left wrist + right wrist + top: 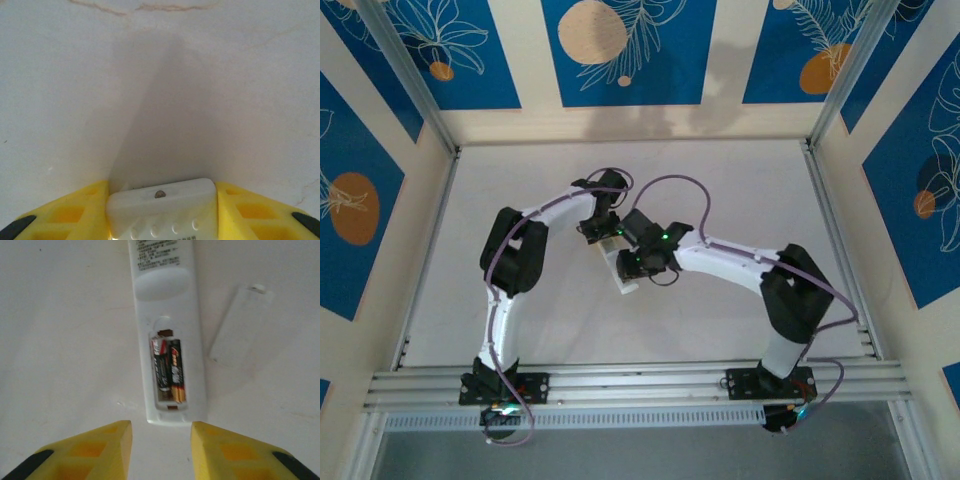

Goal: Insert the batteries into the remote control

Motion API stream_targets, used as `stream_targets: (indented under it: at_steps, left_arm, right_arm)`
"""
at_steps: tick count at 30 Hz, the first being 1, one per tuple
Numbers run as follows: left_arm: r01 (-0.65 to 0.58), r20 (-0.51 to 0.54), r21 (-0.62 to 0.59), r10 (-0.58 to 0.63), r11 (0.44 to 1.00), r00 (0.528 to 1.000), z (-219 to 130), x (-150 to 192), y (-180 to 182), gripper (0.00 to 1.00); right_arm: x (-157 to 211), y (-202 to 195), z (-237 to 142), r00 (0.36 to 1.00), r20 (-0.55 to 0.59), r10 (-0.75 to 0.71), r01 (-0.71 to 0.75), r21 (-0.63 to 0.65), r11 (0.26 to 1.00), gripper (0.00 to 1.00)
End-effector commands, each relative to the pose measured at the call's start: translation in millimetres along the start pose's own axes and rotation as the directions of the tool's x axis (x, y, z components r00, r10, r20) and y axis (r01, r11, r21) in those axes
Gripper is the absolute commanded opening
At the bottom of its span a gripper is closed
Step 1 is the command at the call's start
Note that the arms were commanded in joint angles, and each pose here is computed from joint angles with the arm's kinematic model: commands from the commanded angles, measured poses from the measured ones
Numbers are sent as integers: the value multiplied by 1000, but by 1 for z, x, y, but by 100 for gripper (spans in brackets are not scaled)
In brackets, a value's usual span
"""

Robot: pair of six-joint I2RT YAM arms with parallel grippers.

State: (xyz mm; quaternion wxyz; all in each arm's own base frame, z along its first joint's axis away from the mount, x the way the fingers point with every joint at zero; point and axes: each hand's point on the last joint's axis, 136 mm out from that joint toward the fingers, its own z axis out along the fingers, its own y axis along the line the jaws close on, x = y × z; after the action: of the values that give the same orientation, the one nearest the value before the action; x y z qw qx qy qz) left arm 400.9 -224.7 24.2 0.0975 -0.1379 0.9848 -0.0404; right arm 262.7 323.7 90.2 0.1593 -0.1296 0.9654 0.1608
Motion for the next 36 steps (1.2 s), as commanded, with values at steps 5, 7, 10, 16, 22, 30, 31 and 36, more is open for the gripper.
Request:
stream_targets:
  at_steps: [5, 7, 10, 16, 22, 30, 31, 36]
  left_arm:
    - [-14, -45, 78, 18, 997, 999, 7, 6, -16, 31]
    - [-17, -46, 77, 20, 997, 999, 7, 6, -16, 31]
    - [-18, -48, 79, 22, 997, 999, 8, 6, -16, 30]
    - [-17, -50, 93, 22, 996, 998, 6, 6, -19, 29]
    - [-19, -50, 93, 24, 995, 998, 6, 6, -19, 29]
    - [-17, -47, 92, 21, 996, 999, 5, 5, -19, 29]
    - [-17, -46, 93, 21, 996, 999, 5, 4, -19, 29]
    - [-18, -46, 90, 23, 996, 999, 5, 5, -18, 29]
  right_arm:
    - [-22, 9, 25, 998, 60, 21, -22, 15, 1000, 29]
    - [-23, 10, 31, 998, 59, 13, -14, 13, 1000, 26]
    - [-26, 6, 36, 998, 64, 18, -19, 23, 1000, 26]
    - [-32, 7, 40, 997, 70, 24, -25, 13, 1000, 24]
    - [-35, 7, 46, 997, 69, 25, -26, 16, 1000, 24]
    - [-35, 3, 56, 998, 59, 12, -14, 35, 999, 22]
    - [-35, 2, 57, 998, 58, 12, -14, 39, 999, 23]
    - [-33, 1, 61, 999, 52, 1, -4, 48, 999, 21]
